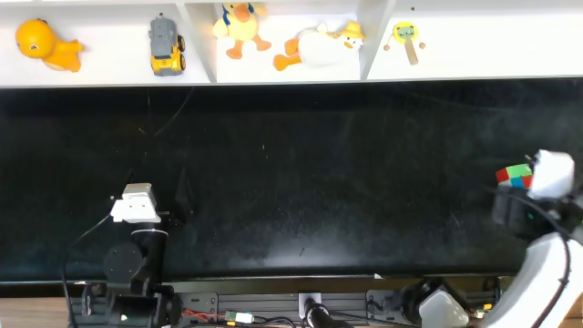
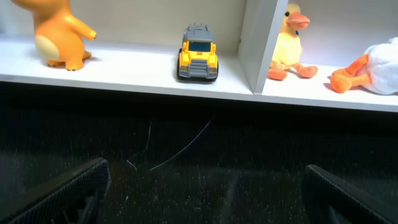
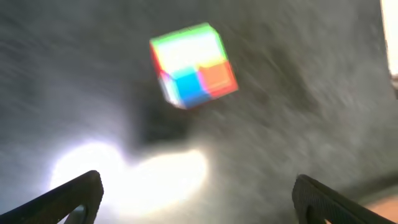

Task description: Store Toys

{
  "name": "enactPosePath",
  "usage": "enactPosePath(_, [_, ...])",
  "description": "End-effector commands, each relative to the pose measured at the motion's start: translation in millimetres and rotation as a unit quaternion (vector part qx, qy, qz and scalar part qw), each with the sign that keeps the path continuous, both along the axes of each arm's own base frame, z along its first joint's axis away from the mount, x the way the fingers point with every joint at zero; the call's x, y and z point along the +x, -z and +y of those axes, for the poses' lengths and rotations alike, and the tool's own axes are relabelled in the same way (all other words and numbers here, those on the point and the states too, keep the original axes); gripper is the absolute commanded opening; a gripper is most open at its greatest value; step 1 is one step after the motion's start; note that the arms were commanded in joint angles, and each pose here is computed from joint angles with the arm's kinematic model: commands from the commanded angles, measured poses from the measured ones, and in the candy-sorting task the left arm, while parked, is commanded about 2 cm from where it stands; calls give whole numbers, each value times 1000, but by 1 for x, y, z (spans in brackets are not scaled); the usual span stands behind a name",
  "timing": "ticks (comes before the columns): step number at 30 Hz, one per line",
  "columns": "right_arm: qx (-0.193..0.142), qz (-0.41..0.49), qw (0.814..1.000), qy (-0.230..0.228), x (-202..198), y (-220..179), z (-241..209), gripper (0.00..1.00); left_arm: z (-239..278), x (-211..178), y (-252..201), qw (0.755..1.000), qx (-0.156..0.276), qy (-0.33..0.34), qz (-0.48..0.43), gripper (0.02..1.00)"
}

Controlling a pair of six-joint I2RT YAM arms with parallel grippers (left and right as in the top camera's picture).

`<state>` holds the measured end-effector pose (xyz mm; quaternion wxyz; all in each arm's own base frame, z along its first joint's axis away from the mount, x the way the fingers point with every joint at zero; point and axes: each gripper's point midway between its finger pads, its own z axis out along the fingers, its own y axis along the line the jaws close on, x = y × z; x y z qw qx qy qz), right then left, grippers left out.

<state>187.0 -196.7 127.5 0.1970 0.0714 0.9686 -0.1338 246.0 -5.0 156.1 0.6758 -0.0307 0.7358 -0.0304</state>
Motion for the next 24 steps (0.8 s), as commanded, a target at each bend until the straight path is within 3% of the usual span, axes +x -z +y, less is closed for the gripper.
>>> enactPosePath(1, [-8,20,997,-68,-13,18,-25,972,-2,0,-1,1000,-4,5,-4,998])
enactPosePath(6, [-6,22,998,-61,-8,37,-47,956,-2,0,-1,1000,-4,5,-4,998])
enactPosePath(16, [39,1,989,-142,37,62,-27,943,-2,0,-1,1000,-4,5,-4,998])
enactPosePath(24, [42,-25,990,-135,65,58,-29,958,-2,0,-1,1000,-4,5,-4,996])
